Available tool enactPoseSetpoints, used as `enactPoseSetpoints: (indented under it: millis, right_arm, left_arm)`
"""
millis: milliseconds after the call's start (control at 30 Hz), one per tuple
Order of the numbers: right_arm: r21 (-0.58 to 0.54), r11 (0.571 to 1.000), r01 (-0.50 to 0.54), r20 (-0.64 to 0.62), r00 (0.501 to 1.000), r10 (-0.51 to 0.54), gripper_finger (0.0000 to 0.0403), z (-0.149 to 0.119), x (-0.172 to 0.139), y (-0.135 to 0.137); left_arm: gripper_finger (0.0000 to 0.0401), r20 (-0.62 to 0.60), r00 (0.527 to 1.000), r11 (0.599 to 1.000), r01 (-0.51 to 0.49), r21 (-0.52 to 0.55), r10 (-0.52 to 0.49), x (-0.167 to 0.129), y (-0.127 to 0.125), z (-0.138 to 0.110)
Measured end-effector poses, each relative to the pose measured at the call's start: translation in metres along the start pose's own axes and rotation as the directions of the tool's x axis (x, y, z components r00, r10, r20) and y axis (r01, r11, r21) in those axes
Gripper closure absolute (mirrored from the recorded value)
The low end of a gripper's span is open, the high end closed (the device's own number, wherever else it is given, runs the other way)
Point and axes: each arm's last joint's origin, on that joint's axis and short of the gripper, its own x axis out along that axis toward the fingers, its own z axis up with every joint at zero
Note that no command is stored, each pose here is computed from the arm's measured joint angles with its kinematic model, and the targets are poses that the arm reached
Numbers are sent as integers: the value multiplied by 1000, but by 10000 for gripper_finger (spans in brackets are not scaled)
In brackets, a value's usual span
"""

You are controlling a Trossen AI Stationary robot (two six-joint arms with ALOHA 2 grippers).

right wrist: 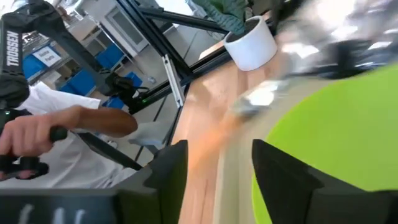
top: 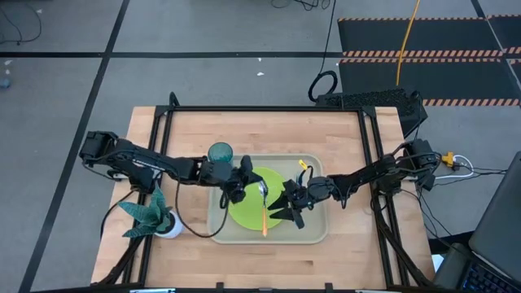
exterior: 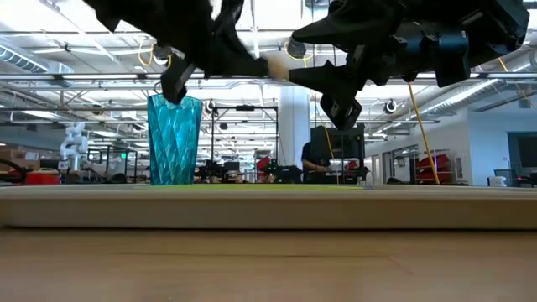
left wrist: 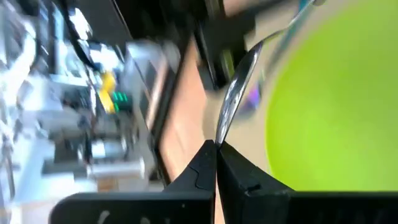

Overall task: Pick and place plate/cup/fork/spoon on tray
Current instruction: Put the yellow spoon on the gray serving tray

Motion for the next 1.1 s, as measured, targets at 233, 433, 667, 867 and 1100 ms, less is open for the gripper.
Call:
enactPoseSetpoints:
  millis: [233, 433, 667, 867, 1100]
  right_arm:
    - [-3, 1000, 19, 38, 999, -19, 211, 7, -2, -7]
    - [10, 992, 126, 109, 986, -126, 214, 16, -4, -19]
    - [-22, 965, 260, 134, 958, -255, 215, 15, -6, -27]
    - [-73, 973, 221, 165, 964, -207, 215, 16, -4, -19]
    - [-91, 982, 164, 118, 981, -153, 216, 16, -5, -19]
  left_arm:
    - [401, -255, 943, 974, 190, -124, -216, -4, 2, -21]
    - [401, -321, 877, 903, 235, -360, -356, -18, 27, -17]
    - [401, -318, 881, 779, 85, -621, -349, -34, 65, -7]
    - [401, -335, 857, 784, 120, -609, -391, -29, 58, -8]
    - [401, -391, 757, 765, 216, -607, -524, -12, 35, -14]
